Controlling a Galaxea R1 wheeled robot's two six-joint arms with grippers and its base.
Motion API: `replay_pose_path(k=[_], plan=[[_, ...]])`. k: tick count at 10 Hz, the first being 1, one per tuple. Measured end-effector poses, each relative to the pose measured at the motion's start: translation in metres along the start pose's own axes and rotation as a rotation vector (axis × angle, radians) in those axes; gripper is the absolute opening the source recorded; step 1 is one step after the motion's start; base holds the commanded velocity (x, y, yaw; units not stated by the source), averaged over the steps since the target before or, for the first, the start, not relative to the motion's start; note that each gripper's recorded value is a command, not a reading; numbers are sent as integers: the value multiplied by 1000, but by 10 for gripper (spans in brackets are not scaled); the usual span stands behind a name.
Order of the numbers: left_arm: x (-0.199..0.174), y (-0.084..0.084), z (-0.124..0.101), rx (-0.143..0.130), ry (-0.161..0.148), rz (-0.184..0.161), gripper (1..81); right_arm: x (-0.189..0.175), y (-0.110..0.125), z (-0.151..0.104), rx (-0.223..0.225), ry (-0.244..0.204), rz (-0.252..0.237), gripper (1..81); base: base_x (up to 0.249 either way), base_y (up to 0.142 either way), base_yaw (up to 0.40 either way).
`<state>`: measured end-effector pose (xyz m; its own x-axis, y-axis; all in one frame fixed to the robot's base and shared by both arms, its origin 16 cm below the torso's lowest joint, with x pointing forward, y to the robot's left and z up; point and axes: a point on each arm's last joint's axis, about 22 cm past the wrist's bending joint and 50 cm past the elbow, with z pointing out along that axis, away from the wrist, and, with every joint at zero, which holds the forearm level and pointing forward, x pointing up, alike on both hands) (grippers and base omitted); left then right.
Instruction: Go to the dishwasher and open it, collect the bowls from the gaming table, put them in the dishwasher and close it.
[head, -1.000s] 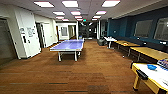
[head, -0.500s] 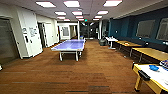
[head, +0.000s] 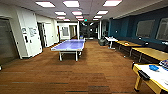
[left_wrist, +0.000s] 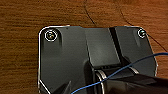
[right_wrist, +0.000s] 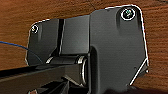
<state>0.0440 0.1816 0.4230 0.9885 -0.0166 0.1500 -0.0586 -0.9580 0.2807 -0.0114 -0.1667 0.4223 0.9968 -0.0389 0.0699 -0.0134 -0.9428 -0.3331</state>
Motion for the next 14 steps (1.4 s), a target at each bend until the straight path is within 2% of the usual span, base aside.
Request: replay_pose_path(k=[1, 3, 4, 5, 6, 8, 14], plan=[[3, 0, 0, 0, 3, 1, 811, 0, 0, 0, 0, 0, 0, 811, 0, 0, -392], [-18, 3, 0, -3, -27, -4, 811, 7, 5, -1, -6, 16, -2, 811, 0, 0, -392], [-1, 0, 0, 0, -4, 2, 811, -2, 3, -1, -5, -3, 0, 811, 0, 0, -392], [9, -3, 0, 6, 10, 4, 811, -1, 1, 0, -2, -1, 0, 811, 0, 0, -392], [8, -3, 0, 5, 11, 4, 811, -5, 1, 0, -1, -4, 1, 811, 0, 0, -392], [-6, 1, 0, 0, -10, 0, 811, -4, 1, 0, -1, -3, 1, 811, 0, 0, -392], [-3, 0, 0, 1, -5, 2, 811, -4, 0, 0, 0, -2, 1, 811, 0, 0, -392]])
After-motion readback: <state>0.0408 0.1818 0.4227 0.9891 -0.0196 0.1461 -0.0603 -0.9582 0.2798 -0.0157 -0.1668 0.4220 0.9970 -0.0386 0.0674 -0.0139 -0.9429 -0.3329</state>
